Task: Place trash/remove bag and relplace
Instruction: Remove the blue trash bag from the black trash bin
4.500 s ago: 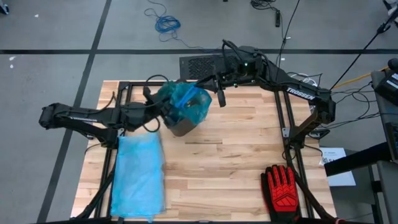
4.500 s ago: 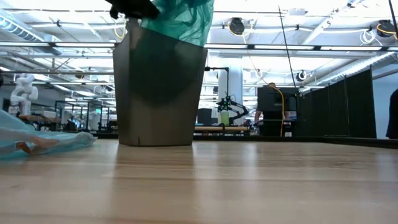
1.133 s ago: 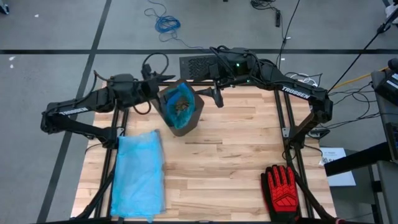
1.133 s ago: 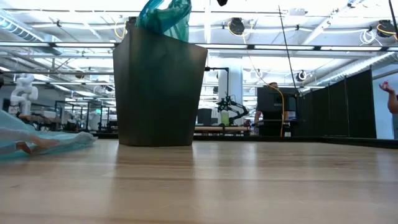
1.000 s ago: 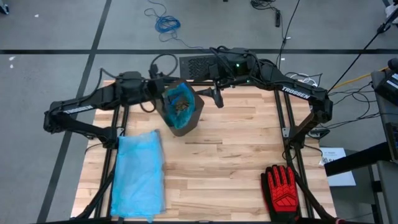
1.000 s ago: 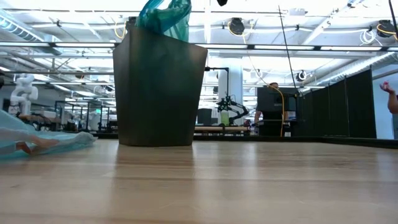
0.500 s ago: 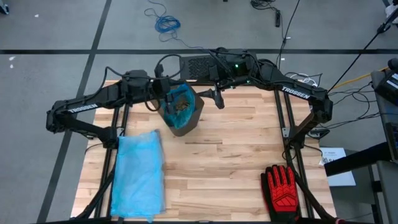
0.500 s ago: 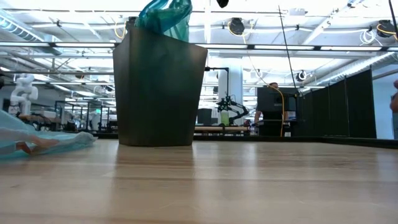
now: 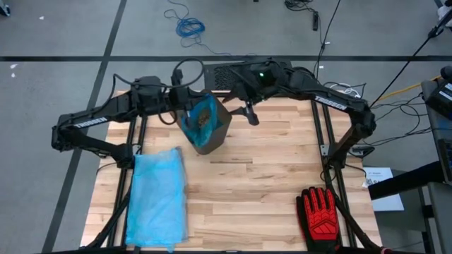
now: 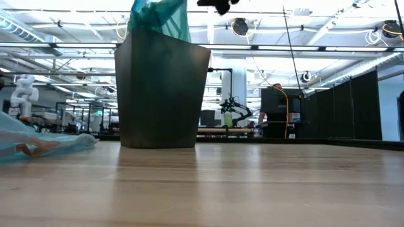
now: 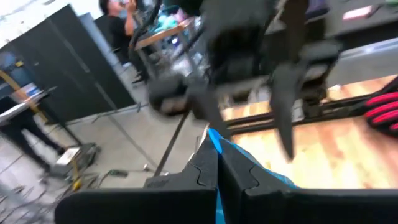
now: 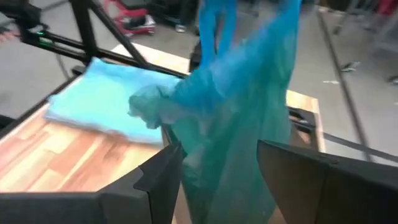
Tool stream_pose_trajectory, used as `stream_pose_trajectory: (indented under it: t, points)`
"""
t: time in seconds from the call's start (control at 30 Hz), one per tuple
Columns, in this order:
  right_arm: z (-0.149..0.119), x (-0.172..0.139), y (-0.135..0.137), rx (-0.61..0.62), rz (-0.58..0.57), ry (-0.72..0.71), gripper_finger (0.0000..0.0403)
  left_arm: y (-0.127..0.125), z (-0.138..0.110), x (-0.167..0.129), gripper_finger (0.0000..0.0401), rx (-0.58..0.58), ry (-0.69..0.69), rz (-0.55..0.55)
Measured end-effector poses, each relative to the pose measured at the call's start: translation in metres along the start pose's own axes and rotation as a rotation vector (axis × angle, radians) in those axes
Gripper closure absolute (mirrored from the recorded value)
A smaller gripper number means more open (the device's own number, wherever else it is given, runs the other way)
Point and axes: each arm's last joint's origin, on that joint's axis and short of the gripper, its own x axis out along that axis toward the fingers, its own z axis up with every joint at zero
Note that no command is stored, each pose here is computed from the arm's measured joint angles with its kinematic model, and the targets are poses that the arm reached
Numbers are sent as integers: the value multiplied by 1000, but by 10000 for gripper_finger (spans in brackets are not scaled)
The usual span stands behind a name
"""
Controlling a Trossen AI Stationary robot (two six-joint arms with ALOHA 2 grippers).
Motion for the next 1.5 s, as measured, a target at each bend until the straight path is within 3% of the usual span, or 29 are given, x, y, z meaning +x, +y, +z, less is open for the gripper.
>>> stream_pose_trajectory:
  t: [0.23, 0.53, 0.67, 0.8, 0.87, 1.27, 1.5]
  points:
    - [-21, 47, -27, 70, 154, -128, 188, 1, 6, -5, 400, -12, -11, -54]
    - [-22, 76, -35, 95, 159, -234, 173, -1, 1, -5, 400, -25, 44, -76]
    - [-30, 96, -28, 112, 178, -203, 223, -1, 2, -5, 401, -23, 33, -71]
    - [-34, 110, -23, 114, 137, -171, 356, 0, 2, -5, 401, -22, 28, -68]
    - [-33, 113, -21, 103, 117, -171, 387, 0, 4, -5, 401, -22, 15, -62]
    - [-39, 115, -22, 152, 42, -100, 403, 12, 23, -55, 401, -29, -141, 18]
    - [-45, 119, -24, 169, 5, -62, 403, 14, 27, -68, 401, -31, -178, 33]
